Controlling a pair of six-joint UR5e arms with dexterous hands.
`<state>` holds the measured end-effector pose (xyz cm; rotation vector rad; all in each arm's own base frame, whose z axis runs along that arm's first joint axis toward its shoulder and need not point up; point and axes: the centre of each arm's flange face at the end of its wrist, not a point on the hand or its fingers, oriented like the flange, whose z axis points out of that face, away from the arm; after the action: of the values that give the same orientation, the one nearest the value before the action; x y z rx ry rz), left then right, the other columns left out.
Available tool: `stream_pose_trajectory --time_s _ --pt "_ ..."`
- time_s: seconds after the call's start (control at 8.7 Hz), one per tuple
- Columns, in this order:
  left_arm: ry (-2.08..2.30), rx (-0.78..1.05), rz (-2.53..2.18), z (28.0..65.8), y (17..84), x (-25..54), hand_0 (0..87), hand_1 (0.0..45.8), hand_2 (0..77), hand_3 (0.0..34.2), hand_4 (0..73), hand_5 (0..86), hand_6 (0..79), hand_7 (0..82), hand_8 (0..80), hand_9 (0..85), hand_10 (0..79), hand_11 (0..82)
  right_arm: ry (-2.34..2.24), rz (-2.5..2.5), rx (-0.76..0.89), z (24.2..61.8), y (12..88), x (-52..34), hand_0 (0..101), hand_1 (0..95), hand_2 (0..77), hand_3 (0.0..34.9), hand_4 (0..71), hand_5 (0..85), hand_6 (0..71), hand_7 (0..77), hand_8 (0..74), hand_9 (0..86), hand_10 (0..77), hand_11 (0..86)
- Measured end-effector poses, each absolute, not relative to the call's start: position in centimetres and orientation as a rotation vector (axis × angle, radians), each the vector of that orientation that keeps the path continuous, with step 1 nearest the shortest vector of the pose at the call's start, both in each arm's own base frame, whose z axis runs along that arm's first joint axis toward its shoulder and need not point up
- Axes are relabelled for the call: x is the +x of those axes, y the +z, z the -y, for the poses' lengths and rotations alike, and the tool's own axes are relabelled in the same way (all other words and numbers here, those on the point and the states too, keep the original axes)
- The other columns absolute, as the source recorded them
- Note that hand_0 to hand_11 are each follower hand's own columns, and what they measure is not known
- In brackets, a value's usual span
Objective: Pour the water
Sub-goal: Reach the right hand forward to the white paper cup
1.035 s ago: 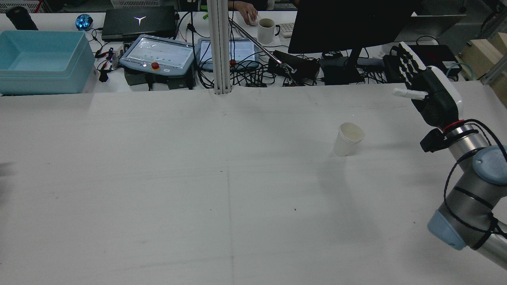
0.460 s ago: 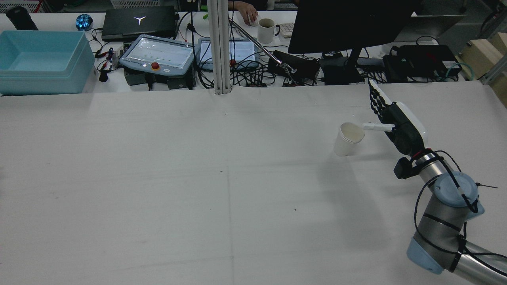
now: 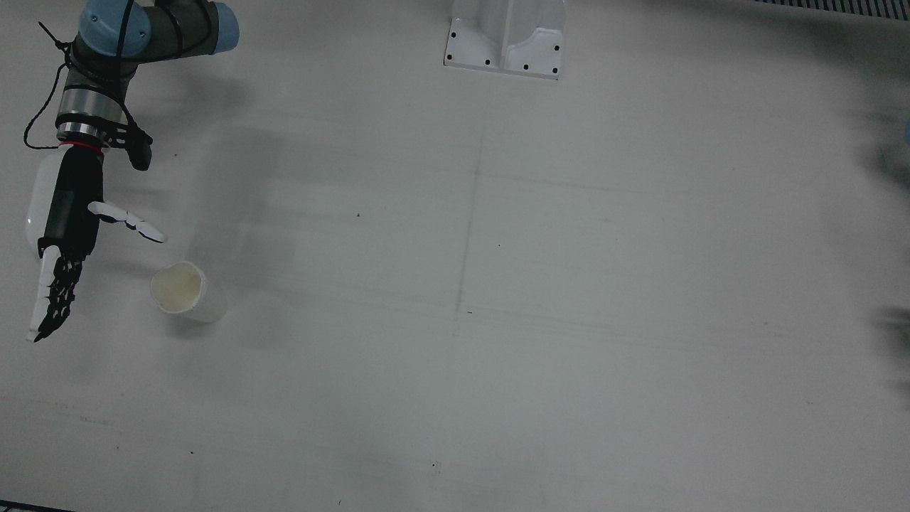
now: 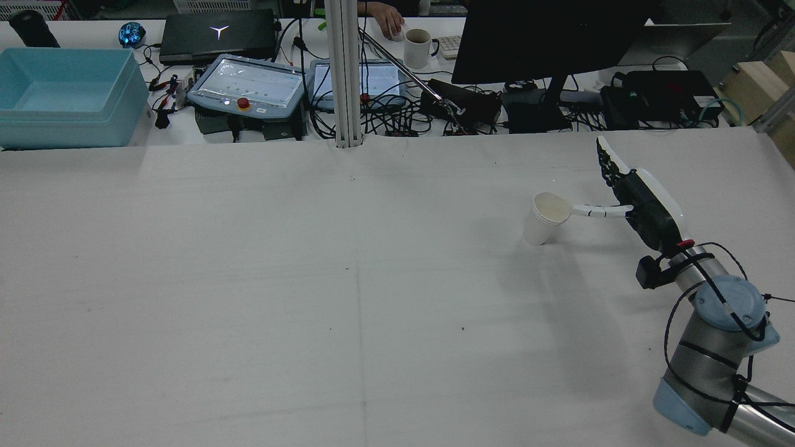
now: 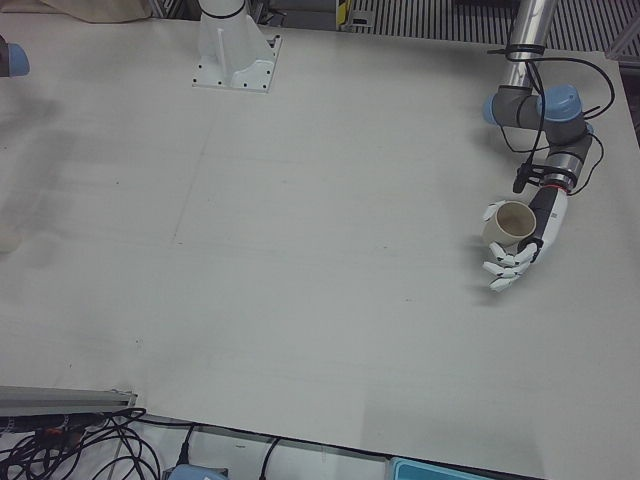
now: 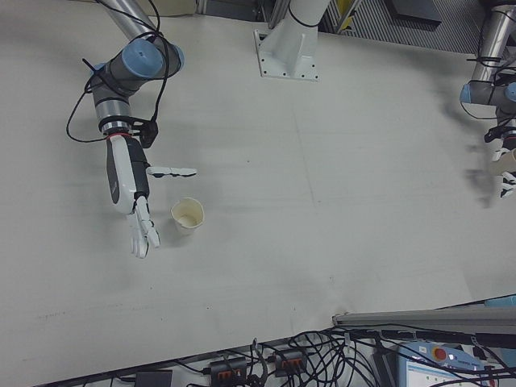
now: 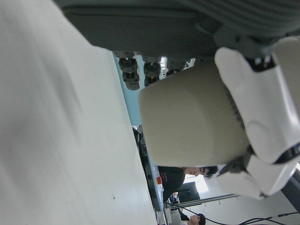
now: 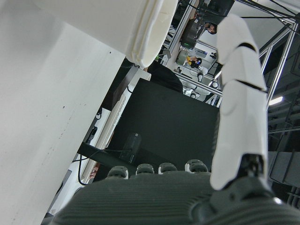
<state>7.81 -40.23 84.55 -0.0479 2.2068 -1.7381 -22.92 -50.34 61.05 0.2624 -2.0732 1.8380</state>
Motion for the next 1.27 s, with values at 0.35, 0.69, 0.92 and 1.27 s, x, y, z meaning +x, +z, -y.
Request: stream_pose_trajectory --time_s 0.35,0.69,0.92,1.27 --pt "-1.741 -0.048 -2.207 39.9 84.6 7.5 47.5 8.2 44.7 0.0 32.7 56.2 22.9 41.5 12.0 20.7 9.8 14.7 1.788 2.035 0.302 50.2 61.2 -24.3 57 26.7 14.7 2.1 0.0 6.0 0.5 1.6 0.5 0.5 0.5 1.1" --pt "-1.743 -0.048 -2.205 39.7 84.6 7.4 47.8 8.2 44.7 0.0 32.7 56.7 22.9 41.5 12.0 20.7 9.8 14.7 1.762 2.007 0.297 49.7 61.7 -26.0 57 27.3 15.3 6.9 0.0 2.2 0.5 1.6 0.5 0.5 0.5 0.5" --pt "-1.744 -0.048 -2.205 39.6 84.6 7.3 47.7 8.2 44.7 0.0 32.7 56.7 22.9 41.5 12.0 20.7 9.8 14.7 1.770 1.980 0.299 49.5 63.1 -26.1 55 26.2 13.6 5.4 0.0 2.2 0.5 1.6 0.5 0.5 0.5 1.1" --pt "-1.746 -0.048 -2.201 39.4 84.8 7.2 47.7 8.2 44.7 0.0 32.7 56.7 22.9 41.5 12.0 20.7 9.3 14.7 1.768 1.963 0.304 49.5 63.7 -26.6 53 23.5 12.0 2.8 0.0 2.7 0.5 1.1 0.5 0.5 0.5 1.1"
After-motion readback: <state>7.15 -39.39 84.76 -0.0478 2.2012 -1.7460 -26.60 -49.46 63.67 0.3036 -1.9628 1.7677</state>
